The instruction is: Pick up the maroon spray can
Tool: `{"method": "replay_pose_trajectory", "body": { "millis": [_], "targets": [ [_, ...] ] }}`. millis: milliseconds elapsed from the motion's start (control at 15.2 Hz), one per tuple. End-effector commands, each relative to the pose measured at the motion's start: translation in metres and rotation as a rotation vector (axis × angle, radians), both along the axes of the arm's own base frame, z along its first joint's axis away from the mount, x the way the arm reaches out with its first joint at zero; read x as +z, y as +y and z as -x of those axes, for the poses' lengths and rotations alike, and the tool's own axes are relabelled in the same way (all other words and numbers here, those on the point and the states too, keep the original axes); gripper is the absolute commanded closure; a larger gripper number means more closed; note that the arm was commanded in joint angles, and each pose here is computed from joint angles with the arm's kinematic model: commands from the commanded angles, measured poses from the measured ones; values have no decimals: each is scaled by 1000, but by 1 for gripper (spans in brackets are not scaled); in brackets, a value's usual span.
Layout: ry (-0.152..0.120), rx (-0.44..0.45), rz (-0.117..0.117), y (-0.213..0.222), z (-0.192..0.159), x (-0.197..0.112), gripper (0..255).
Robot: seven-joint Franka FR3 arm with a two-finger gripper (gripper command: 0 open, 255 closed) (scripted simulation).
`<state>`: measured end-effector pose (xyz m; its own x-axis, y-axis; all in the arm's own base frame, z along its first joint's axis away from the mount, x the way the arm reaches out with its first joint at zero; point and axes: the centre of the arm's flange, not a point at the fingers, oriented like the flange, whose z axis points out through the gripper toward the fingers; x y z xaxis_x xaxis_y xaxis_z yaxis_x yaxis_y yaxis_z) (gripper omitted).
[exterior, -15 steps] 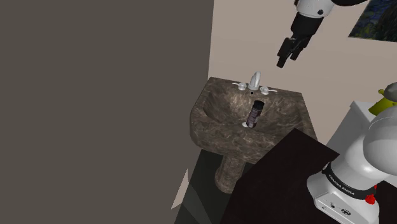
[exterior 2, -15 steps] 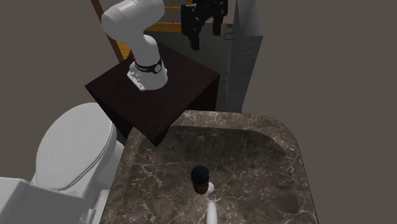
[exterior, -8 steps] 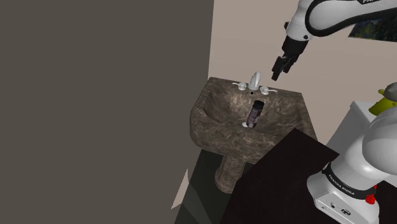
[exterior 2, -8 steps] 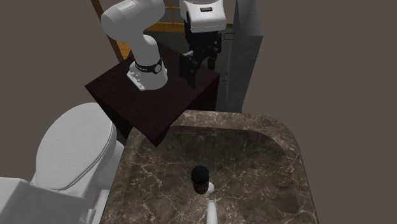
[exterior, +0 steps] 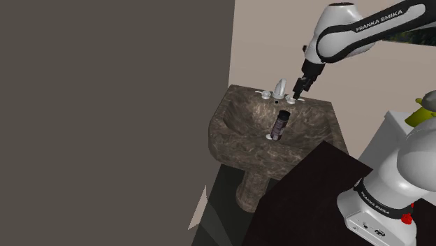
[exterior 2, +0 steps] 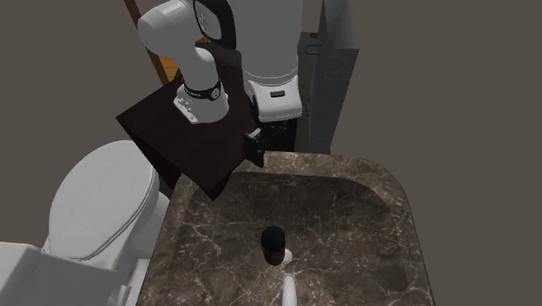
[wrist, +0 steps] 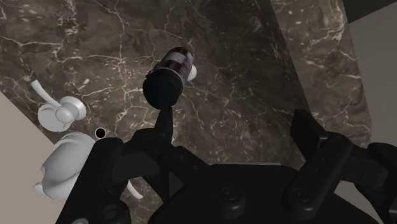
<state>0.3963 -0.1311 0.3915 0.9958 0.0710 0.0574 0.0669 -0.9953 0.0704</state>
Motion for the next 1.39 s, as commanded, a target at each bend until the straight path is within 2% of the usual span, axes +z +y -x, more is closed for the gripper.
{"method": "replay_pose_trajectory", "body": {
  "millis": [0,924,1320],
  "targets": [
    [5,11,1,-14,-8,-25,0],
    [50,81,1,-104,-63,-179,0],
    [50,82,1,-105,-64,-208,0]
  ]
}}
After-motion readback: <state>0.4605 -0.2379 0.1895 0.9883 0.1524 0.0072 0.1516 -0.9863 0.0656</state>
